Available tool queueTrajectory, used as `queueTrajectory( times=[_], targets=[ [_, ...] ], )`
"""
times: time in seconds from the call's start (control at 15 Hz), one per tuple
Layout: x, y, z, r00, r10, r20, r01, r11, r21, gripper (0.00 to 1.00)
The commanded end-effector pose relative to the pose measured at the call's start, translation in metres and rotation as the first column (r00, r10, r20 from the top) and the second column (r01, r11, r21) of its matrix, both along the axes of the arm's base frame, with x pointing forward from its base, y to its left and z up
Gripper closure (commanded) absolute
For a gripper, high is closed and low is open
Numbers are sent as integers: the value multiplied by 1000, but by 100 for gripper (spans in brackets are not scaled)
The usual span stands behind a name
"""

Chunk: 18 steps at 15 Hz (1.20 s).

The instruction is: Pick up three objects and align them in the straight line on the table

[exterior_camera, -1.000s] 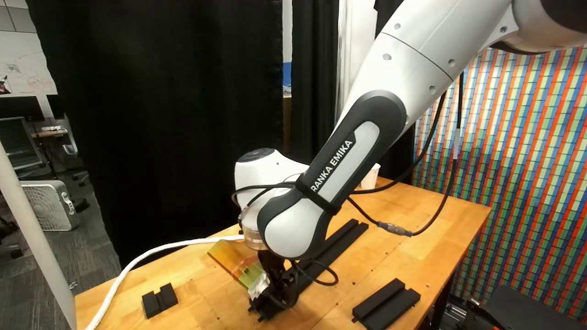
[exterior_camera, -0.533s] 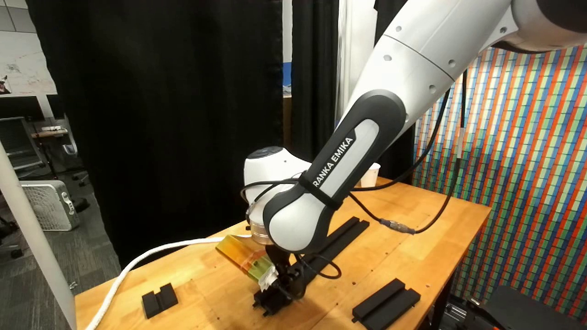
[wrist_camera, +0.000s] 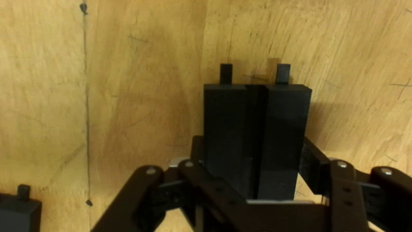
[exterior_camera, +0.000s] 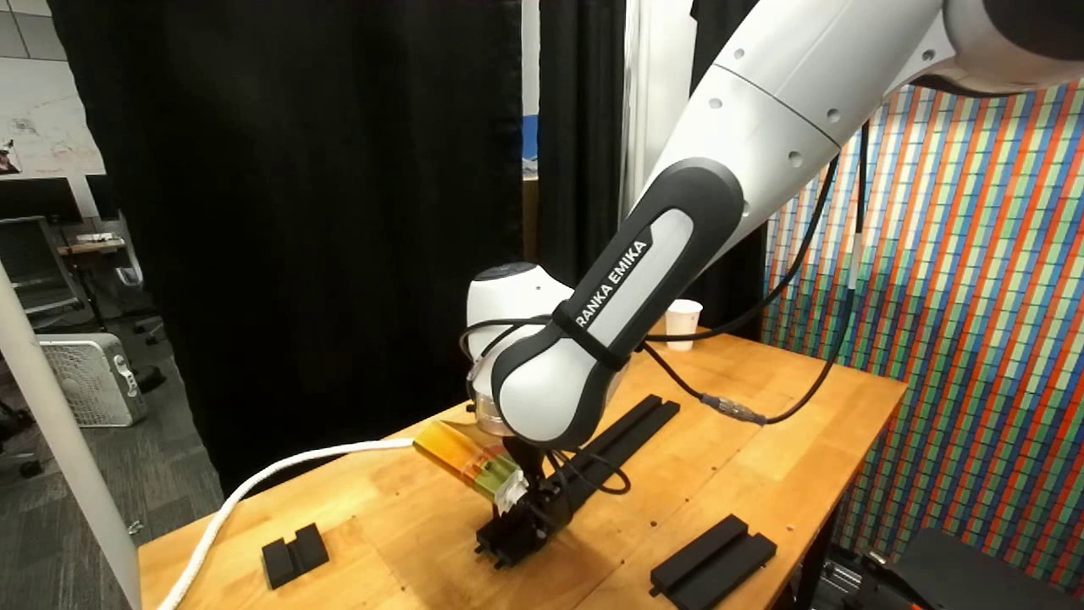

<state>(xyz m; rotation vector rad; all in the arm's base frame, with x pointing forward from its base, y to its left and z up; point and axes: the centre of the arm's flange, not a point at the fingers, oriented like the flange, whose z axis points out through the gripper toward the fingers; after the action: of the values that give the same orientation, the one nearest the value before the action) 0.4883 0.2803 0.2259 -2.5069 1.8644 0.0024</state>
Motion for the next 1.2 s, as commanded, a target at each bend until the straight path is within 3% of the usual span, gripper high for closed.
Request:
queueTrajectory(
  times=[0.0, 0.27, 0.33, 0.53, 1.13],
  targets=[
    [1, -8, 9, 1000, 19, 9, -19, 999, 35, 55],
    [2, -6, 6, 1000, 20, 10, -20, 998, 55, 51],
    [3, -5, 7, 1000, 22, 15, -23, 998, 59, 7],
    [2, -1, 7, 1000, 20, 22, -22, 998, 66, 0],
    [0, 5, 19, 998, 33, 54, -37, 997, 69, 0]
  ],
)
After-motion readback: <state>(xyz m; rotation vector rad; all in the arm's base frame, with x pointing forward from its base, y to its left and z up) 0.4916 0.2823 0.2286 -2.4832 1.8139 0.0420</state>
